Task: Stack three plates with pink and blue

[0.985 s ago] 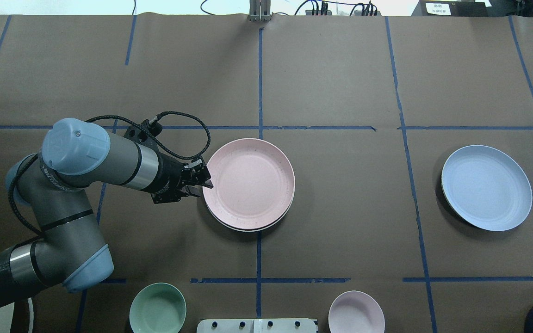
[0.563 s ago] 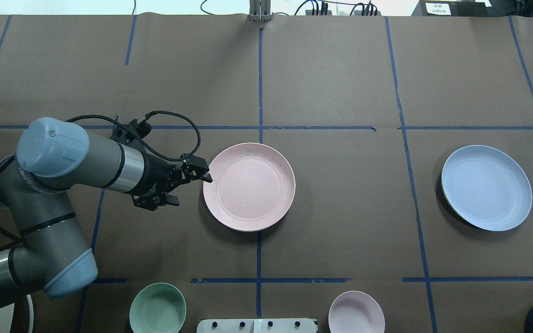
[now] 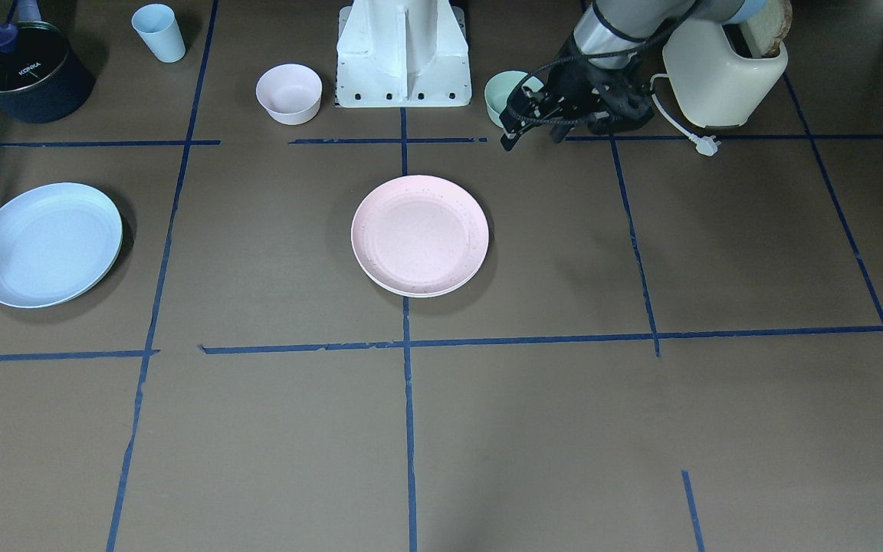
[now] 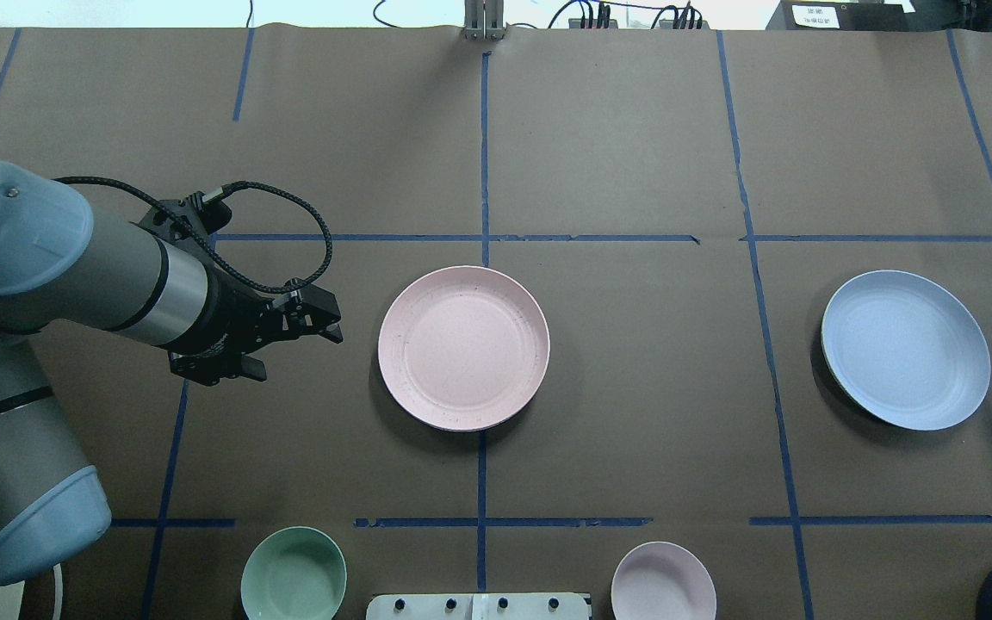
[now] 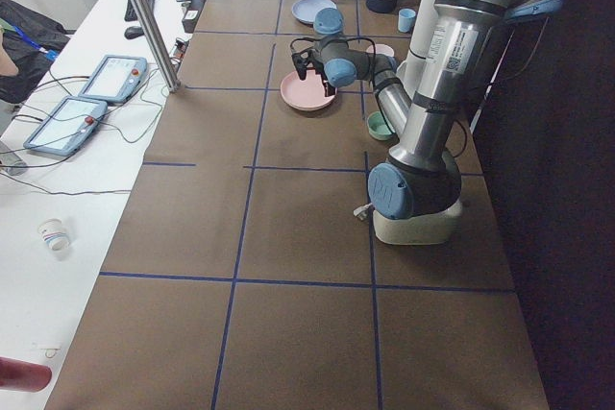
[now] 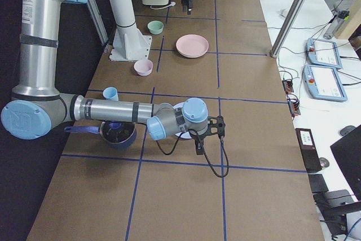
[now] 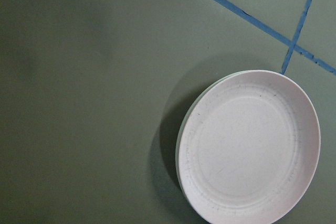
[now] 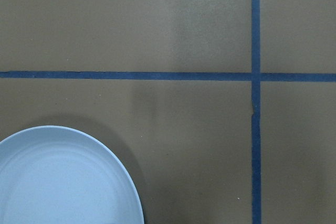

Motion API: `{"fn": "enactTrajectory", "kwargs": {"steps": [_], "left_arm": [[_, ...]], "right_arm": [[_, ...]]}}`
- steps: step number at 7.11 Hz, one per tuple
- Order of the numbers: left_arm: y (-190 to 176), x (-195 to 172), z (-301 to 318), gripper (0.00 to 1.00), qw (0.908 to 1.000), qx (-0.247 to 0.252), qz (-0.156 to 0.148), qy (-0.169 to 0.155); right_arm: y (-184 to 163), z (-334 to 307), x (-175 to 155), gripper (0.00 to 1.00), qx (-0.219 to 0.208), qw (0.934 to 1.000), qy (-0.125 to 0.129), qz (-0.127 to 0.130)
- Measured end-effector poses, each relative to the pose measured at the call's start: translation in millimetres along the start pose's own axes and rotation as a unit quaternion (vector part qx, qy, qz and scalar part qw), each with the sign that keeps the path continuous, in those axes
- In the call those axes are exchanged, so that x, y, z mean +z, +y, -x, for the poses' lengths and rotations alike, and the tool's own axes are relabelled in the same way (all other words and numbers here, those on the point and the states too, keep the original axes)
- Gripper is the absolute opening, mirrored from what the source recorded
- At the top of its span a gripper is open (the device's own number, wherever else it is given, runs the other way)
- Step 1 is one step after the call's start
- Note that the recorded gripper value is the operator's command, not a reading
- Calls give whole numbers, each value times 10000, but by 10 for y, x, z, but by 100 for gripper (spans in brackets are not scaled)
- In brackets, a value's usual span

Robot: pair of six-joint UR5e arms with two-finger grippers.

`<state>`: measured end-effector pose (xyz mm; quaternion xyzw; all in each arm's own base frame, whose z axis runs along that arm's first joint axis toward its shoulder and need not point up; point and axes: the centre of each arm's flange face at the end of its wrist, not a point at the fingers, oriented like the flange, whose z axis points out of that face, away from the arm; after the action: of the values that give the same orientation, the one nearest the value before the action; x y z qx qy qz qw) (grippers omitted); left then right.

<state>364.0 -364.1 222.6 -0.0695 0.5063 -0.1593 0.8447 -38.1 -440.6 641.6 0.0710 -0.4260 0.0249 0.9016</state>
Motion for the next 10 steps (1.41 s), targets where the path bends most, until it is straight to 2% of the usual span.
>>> {"fn": "enactTrajectory", "kwargs": {"steps": [2, 4, 5, 6, 8, 9, 10], "left_arm": [[56, -193, 36, 100, 9996, 172, -46, -200], [61, -254, 83, 100, 9995, 189, -68, -225], [43, -274, 116, 100, 9995, 170, -89, -237], [26, -282, 134, 100, 9995, 154, -104, -247], [6, -296, 143, 100, 9995, 140, -124, -246], [-11, -306, 149, 100, 9995, 128, -142, -245], [-25, -315, 152, 100, 9995, 122, -156, -243]], "right_arm": [[215, 82, 458, 100, 71, 9999, 111, 13], [413, 134, 810, 100, 142, 9998, -70, -95], [457, 162, 873, 93, 156, 9997, -127, -108], [482, 175, 907, 79, 157, 9997, -146, -98], [554, 156, 979, 75, 161, 9998, -116, -5], [588, 168, 1023, 41, 137, 9998, -109, 56], [606, 188, 1048, 16, 112, 9998, -115, 94]]}}
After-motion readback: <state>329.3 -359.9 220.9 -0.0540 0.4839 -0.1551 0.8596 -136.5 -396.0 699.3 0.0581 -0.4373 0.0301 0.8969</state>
